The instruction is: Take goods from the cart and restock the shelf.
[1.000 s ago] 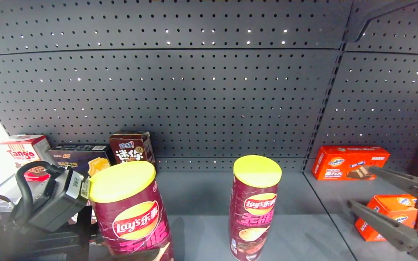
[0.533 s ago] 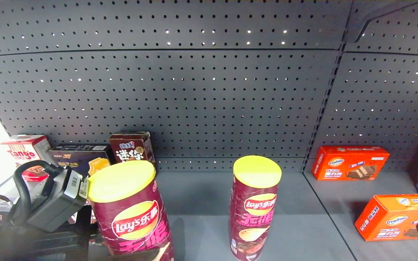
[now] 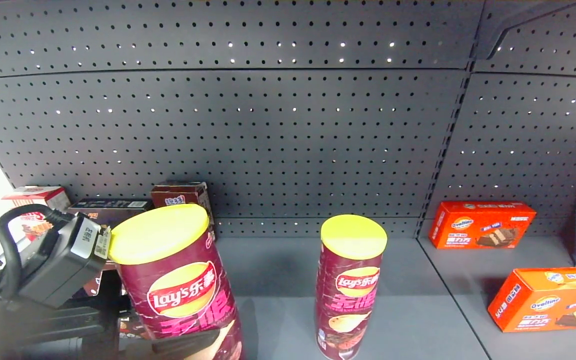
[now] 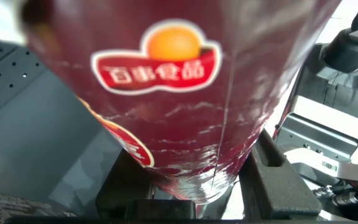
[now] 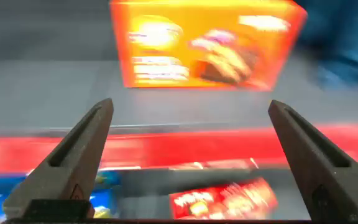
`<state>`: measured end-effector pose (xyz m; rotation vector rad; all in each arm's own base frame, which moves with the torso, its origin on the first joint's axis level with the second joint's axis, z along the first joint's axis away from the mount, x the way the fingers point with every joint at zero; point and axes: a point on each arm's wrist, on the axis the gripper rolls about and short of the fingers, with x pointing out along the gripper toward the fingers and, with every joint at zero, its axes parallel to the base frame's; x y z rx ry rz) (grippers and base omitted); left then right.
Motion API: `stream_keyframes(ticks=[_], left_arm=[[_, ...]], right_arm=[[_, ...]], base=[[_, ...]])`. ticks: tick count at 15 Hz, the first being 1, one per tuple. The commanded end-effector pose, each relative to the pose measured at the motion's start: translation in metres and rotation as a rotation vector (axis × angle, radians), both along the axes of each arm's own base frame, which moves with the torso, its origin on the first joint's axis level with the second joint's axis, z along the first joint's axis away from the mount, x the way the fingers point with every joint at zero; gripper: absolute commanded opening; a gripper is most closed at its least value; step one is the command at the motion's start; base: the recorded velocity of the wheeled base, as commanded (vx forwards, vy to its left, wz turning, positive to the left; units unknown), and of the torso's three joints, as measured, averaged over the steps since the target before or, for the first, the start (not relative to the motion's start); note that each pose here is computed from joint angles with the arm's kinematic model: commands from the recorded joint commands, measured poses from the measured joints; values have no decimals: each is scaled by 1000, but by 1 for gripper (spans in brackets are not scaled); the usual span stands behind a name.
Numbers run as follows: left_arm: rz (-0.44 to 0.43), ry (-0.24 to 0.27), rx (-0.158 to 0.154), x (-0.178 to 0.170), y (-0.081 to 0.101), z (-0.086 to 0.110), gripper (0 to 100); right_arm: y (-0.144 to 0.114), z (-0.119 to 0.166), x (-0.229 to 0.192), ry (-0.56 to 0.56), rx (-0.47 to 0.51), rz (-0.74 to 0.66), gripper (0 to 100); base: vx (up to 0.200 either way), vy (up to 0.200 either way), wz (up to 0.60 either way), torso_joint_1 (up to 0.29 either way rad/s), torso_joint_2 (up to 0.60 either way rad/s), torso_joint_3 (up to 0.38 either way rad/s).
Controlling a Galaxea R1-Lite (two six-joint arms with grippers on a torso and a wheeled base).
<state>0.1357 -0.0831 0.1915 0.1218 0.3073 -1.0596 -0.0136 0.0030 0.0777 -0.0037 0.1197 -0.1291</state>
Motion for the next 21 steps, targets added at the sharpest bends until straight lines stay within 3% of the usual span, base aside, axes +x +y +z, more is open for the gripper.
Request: stream_keyframes(ticks=[1,8,10,13,15,17,18,21], left_arm=[[3,-6,-3,-2,1,1,0],[0,4,1,-9,4,-4,0],[48,-19,6,-5,5,1,0],[68,-72,-19,8,1,22,0],[129,-123,-30,43,-9,46,0],[129,-141,-40,53,-14,55,0],[104,-154,-46,70,-26,64,0],[47,-133,0,90,-36,48,0]], right_arm=[[0,0,-2,-31,7,-12,100],[0,0,-2,-32,8,-12,100],[0,0,-2,-32,8,-12,100],[0,0,-2,-32,8,-12,100],[0,0,-2,-32,8,-12,100],[0,0,-2,-31,7,-12,100],[0,0,-2,-32,8,-14,100],[0,0,-2,-32,8,-12,100]], base=[[0,0,0,0,0,0],[0,0,0,0,0,0],[0,0,0,0,0,0],[0,0,0,0,0,0],[0,0,0,0,0,0],[0,0,0,0,0,0],[0,0,0,0,0,0],[0,0,0,0,0,0]])
